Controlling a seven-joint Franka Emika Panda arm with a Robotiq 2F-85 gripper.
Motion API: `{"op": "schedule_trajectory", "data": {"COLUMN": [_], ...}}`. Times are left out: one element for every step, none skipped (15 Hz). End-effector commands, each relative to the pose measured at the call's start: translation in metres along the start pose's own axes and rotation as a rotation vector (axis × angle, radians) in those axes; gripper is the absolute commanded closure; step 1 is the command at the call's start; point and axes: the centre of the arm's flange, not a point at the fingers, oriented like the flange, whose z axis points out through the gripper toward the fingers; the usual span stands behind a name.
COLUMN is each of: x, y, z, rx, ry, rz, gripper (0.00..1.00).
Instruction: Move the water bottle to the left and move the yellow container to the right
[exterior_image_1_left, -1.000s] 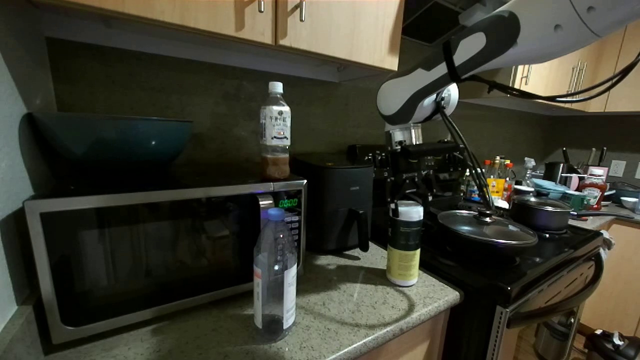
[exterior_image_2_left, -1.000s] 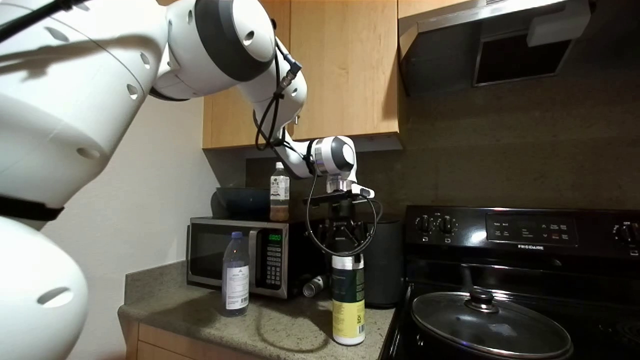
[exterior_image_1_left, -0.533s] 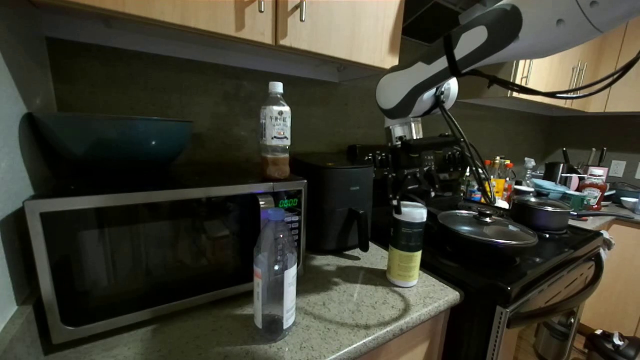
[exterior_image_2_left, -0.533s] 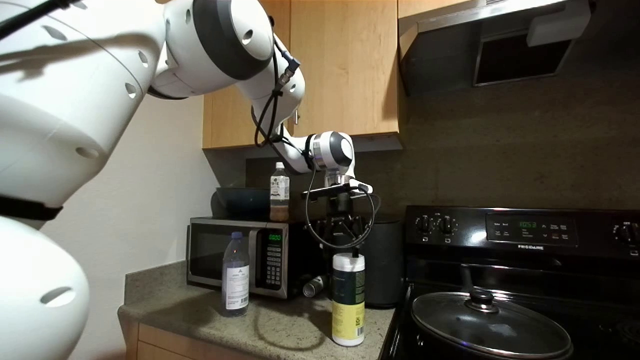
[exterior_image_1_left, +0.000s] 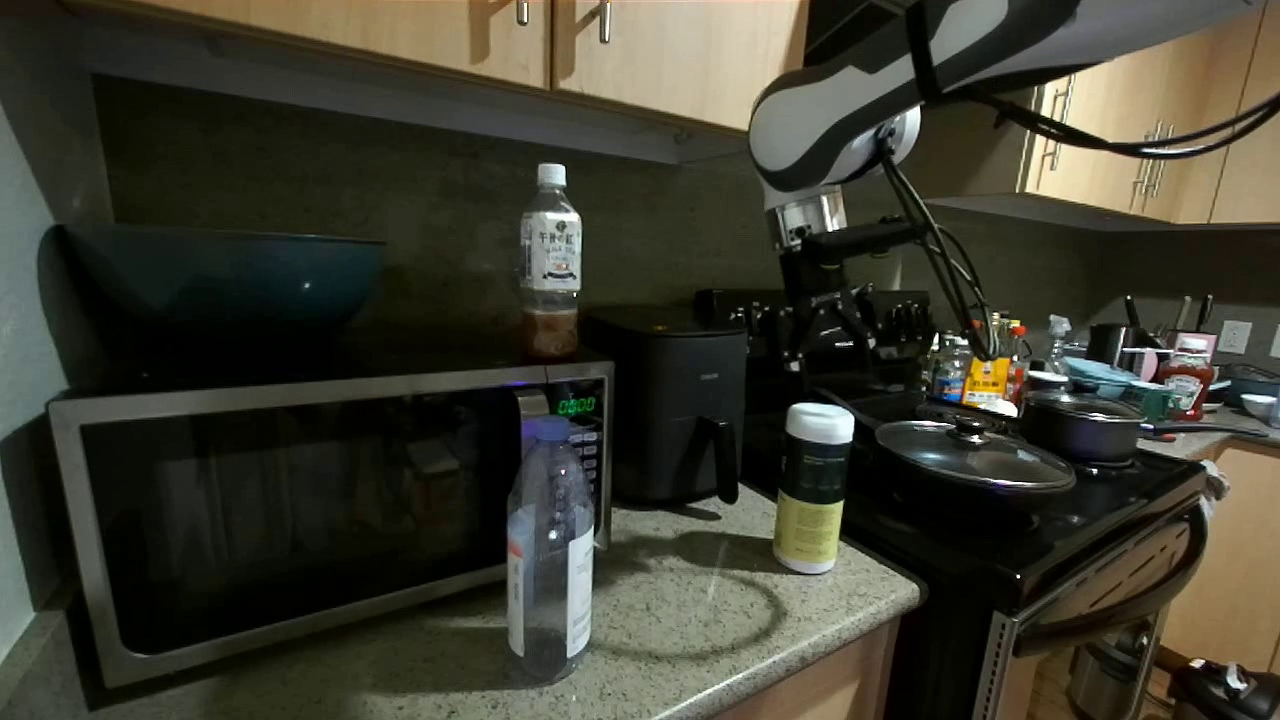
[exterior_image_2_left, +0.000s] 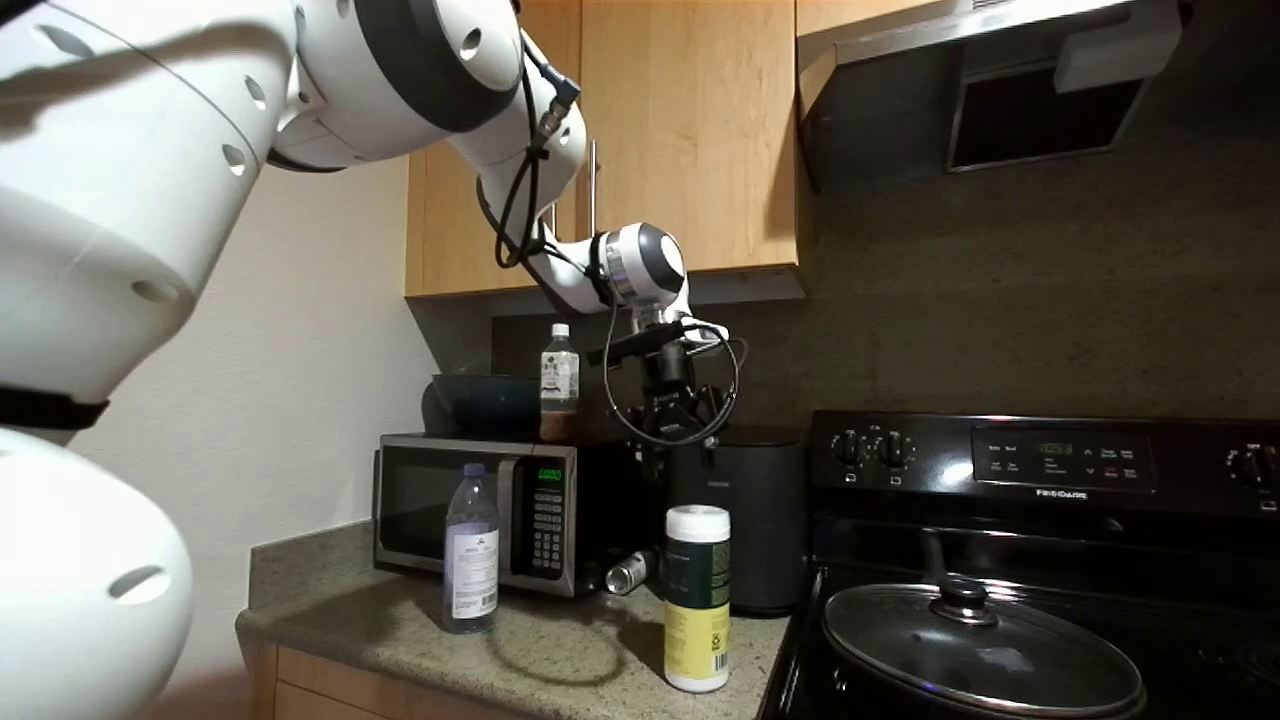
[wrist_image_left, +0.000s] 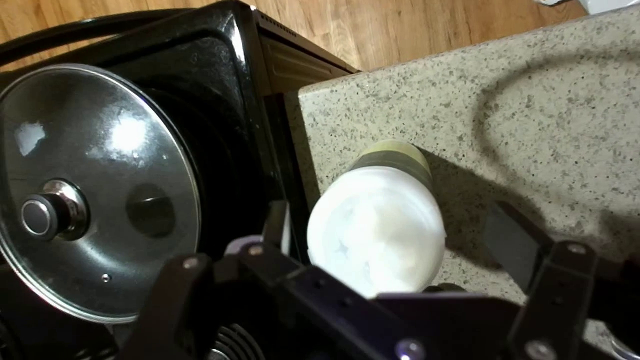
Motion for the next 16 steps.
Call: {"op": "schedule_trajectory", "data": {"x": [-0.011, -0.011, -0.010, -0.010, -0.010, -0.022, -0.025, -0.031, -0.037, -0.047, -0.050, -0.046, -0.053, -0.056, -0.057, -0.055], "y": [0.002, 0.002, 0.003, 0.003, 0.004, -0.052, -0.064, -0.079, -0.101, -0.116, -0.133, -0.119, -0.134, -0.140, -0.141, -0.139], "z": [-0.008, -0.008, -0.008, -0.009, -0.009, -0.035, -0.041, -0.049, -0.058, -0.067, -0.072, -0.061, -0.068, -0.071, -0.071, -0.070], "rx": [-0.056, -0.066, -0.078, -0.098, -0.113, -0.134, -0.142, -0.145, -0.138, -0.118, -0.114, -0.102, -0.100, -0.099, -0.099, -0.099], "ry": [0.012, 0.018, 0.028, 0.037, 0.040, 0.046, 0.054, 0.064, 0.078, 0.100, 0.106, 0.100, 0.113, 0.118, 0.119, 0.117], "rz": [-0.009, -0.016, -0.026, -0.035, -0.042, -0.046, -0.067, -0.093, -0.130, -0.165, -0.189, -0.177, -0.198, -0.208, -0.208, -0.204], "gripper": [0.00, 0.00, 0.00, 0.00, 0.00, 0.00, 0.00, 0.00, 0.00, 0.00, 0.00, 0.00, 0.00, 0.00, 0.00, 0.00]}}
